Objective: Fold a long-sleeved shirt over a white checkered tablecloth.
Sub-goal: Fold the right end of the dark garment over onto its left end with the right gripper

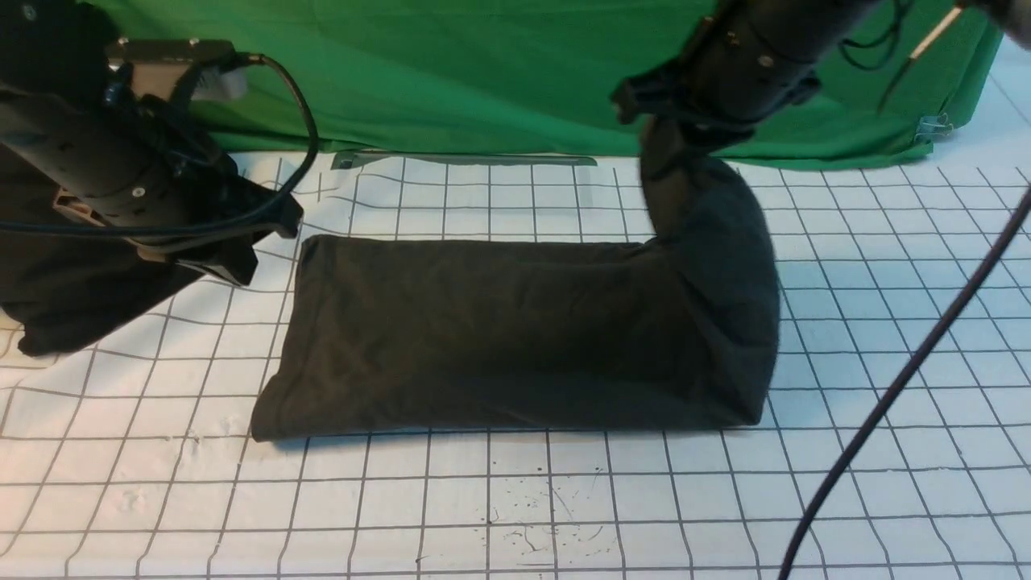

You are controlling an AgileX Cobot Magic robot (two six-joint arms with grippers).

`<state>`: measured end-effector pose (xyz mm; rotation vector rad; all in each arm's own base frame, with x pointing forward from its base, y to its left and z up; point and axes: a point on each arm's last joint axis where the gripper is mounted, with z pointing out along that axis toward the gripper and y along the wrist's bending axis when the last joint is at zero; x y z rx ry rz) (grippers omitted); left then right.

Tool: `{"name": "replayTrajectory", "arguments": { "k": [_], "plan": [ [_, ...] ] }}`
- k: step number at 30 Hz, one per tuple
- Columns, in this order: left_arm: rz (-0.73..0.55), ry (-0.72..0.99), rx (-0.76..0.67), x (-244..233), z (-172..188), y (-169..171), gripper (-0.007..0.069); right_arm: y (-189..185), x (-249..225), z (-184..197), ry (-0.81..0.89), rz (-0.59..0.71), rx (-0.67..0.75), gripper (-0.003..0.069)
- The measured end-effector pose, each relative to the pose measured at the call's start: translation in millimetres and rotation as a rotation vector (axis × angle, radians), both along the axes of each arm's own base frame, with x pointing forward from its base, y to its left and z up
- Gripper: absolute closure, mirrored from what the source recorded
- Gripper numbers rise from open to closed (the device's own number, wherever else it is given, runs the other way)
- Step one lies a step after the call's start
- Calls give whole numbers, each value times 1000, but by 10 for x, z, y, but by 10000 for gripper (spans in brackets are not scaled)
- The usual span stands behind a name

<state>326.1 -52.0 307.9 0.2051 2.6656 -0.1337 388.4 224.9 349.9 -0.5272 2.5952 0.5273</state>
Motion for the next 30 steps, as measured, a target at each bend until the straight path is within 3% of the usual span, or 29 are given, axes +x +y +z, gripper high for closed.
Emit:
{"name": "replayTrajectory", "arguments": {
  "k": [9,14,20,23,26,30],
  "plan": [
    [68,-27,-12,-28,92,216,629,776,-85,-287,73,109,105,648],
    [137,-13,-46,-23,90,408,629,1219,-158,-633,96,143,154,645],
    [138,-8,-63,-26,90,411,629,1588,-186,-1043,118,135,225,587],
    [136,-8,-71,-26,91,404,629,1750,-214,-1228,132,119,266,461],
    [135,-8,-72,-26,91,403,629,1827,-274,-1269,141,133,274,284],
    [136,-5,-75,-29,90,400,629,1774,-312,-1061,99,236,246,167]
  ]
}}
